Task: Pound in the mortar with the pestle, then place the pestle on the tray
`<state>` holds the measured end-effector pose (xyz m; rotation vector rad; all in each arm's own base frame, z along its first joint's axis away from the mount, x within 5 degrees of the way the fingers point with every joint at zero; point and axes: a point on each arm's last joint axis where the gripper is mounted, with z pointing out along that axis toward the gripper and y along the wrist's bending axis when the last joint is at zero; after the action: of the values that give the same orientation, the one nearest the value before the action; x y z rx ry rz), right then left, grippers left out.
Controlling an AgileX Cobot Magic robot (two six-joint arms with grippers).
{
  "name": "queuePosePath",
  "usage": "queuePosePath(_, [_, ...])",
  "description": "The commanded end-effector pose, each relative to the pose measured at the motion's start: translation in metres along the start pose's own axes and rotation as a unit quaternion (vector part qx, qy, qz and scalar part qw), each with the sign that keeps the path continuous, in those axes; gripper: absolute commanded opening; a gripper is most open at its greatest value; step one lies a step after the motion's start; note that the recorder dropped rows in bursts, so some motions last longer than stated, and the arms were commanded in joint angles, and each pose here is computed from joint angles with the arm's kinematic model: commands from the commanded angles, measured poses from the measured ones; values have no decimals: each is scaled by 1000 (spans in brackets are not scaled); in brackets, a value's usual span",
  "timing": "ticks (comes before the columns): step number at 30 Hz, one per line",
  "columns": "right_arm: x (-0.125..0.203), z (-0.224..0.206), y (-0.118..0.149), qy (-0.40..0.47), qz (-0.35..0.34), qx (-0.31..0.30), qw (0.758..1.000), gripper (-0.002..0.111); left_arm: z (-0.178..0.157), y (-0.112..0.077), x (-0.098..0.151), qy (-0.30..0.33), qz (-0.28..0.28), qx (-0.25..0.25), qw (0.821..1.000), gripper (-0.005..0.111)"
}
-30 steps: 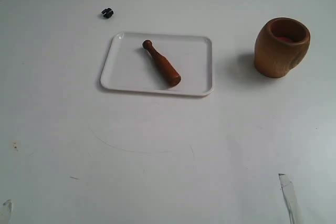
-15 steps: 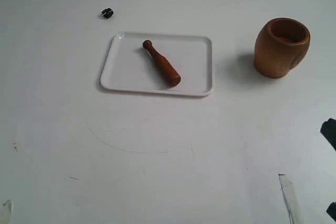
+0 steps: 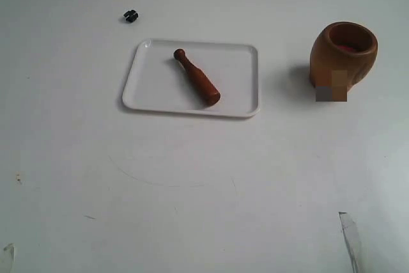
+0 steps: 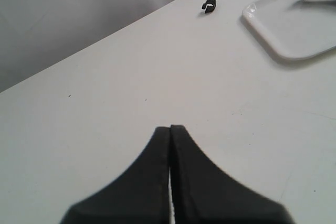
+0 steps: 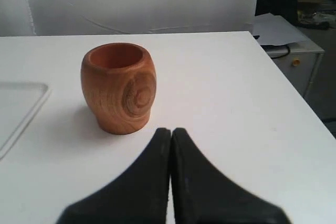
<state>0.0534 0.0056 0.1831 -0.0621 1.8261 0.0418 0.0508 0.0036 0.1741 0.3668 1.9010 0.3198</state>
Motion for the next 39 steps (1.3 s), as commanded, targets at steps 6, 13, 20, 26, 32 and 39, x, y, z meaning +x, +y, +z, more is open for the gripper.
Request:
queuePosePath(6, [1,0,-1,-1,-5,5,1000,0,0,-1,0,-4,-6,4,1000,0])
queuePosePath(13, [1,0,-1,-1,-4,4,1000,0,0,-1,0,-4,-6,4,1000,0])
queuePosePath(20, [1,0,0,-1,-3,4,1000,0,0,-1,0,-4,-6,4,1000,0])
queuePosePath(26, [1,0,0,-1,-3,4,1000,0,0,-1,0,-4,-6,4,1000,0])
queuePosePath(32, [1,0,0,-1,-3,4,1000,0,0,-1,0,-4,-6,4,1000,0])
queuePosePath(39, [1,0,0,-1,-3,4,1000,0,0,-1,0,-4,-6,4,1000,0])
